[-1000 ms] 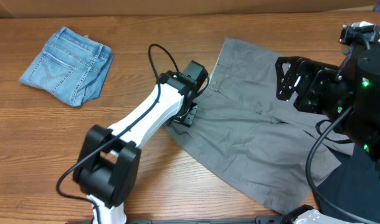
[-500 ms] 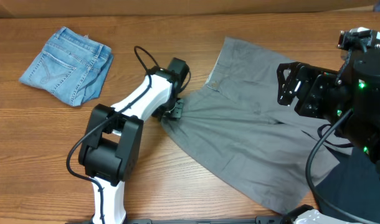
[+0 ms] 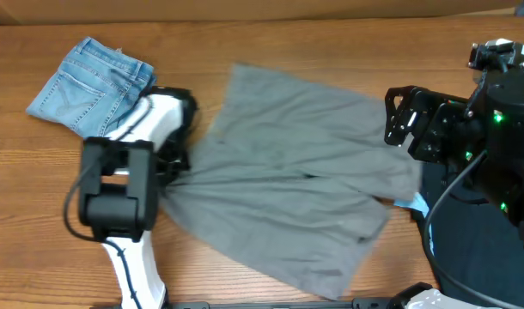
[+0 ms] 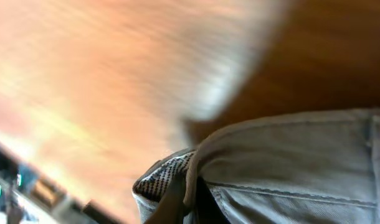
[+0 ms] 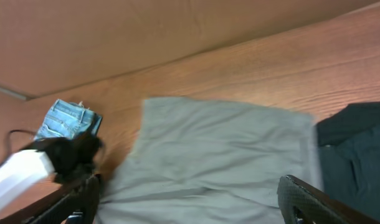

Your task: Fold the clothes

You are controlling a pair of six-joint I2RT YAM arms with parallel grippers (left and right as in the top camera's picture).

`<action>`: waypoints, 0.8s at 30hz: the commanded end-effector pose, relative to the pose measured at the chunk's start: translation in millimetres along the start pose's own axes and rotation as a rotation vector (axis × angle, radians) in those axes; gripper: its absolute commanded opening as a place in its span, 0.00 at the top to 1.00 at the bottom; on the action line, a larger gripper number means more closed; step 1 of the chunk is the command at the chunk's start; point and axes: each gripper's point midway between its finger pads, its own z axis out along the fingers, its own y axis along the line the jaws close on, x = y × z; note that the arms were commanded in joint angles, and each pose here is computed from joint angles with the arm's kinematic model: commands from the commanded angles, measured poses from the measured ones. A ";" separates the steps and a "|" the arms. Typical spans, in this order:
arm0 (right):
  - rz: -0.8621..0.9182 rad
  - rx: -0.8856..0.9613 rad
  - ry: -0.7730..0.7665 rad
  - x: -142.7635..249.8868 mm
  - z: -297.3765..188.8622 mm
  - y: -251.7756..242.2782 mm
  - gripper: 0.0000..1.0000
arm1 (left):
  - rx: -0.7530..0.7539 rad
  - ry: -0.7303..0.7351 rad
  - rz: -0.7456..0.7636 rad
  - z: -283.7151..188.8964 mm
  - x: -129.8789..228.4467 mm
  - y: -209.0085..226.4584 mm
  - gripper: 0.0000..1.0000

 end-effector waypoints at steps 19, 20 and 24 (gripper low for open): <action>0.001 0.085 0.099 5.9 37.6 -5.4 0.06 | 0.660 -0.562 0.255 -171.7 -4.1 -1.0 0.00; 0.002 0.082 0.094 5.2 36.3 -5.3 0.06 | 0.693 -0.586 0.270 -179.5 -5.1 -8.6 0.00; 0.006 0.073 0.080 3.7 31.1 -5.6 0.06 | 0.718 -0.715 0.367 -201.2 -19.9 -32.6 0.01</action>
